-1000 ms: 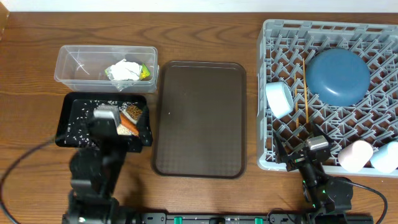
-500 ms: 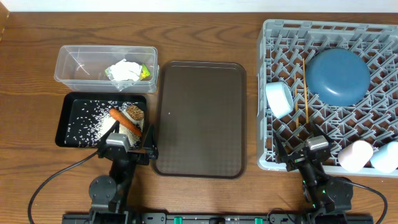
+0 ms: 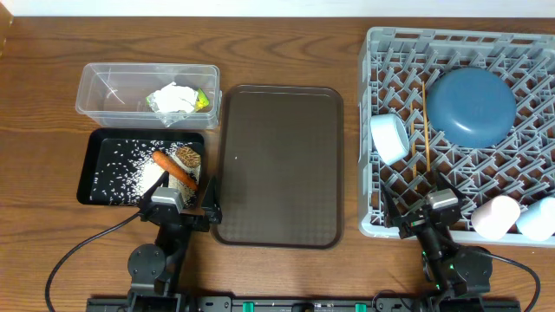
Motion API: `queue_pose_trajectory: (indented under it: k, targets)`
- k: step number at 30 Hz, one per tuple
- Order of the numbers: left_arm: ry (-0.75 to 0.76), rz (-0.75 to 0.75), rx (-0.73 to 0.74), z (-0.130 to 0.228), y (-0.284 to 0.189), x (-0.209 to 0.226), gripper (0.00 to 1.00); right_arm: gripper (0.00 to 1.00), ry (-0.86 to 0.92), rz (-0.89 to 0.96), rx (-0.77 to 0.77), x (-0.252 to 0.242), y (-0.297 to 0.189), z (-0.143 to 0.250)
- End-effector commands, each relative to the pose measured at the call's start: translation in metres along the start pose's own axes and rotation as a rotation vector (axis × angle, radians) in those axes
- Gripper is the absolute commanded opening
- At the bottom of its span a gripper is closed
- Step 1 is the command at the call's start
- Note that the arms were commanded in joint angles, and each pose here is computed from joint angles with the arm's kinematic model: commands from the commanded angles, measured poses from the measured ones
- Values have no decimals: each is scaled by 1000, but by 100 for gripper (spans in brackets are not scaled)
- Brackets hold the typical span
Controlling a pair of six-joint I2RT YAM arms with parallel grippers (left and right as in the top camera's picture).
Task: Sort waste into correct bins and load items into the dishwasher rack
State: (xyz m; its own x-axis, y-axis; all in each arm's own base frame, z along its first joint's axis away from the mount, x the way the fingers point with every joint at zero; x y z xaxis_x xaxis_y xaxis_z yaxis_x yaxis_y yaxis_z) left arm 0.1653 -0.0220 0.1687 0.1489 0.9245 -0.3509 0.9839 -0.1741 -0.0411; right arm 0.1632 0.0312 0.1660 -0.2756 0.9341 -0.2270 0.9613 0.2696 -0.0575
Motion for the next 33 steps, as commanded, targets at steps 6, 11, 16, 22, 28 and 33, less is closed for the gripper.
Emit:
queue_pose_trajectory:
  k: [6, 11, 16, 22, 28, 33]
  targets:
    - [11, -29, 53, 10, -1, 4, 98, 99, -2, 6, -2, -1, 0, 0]
    - [7, -45, 97, 17, -1, 7, 98, 99, -1, 6, -1, -1, 0, 1]
    - [6, -46, 100, 18, -1, 7, 98, 99, -1, 6, -1, -1, 0, 1]
    - [6, -46, 100, 18, -1, 7, 98, 99, -2, 6, -2, -1, 0, 0]
    - [8, -41, 88, 16, -1, 6, 98, 99, -1, 6, -1, -1, 0, 1]
    - [8, -41, 88, 16, -1, 6, 98, 99, -1, 6, -1, -1, 0, 1]
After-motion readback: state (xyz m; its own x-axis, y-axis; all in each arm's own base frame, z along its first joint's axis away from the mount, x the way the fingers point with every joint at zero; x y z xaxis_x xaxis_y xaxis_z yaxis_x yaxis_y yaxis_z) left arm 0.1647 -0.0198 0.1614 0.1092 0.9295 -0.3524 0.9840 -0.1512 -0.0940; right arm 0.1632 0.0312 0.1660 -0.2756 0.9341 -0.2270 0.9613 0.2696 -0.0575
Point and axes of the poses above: each gripper's point midway between its finger pads, its own y axis out along the fingers, its own x axis along the line the jaws close on, z = x × y, the point moved 8 cm from there along -y, back along the fingers, and after that the axes turned 11 degrees about -y, right-handed, at the moved point
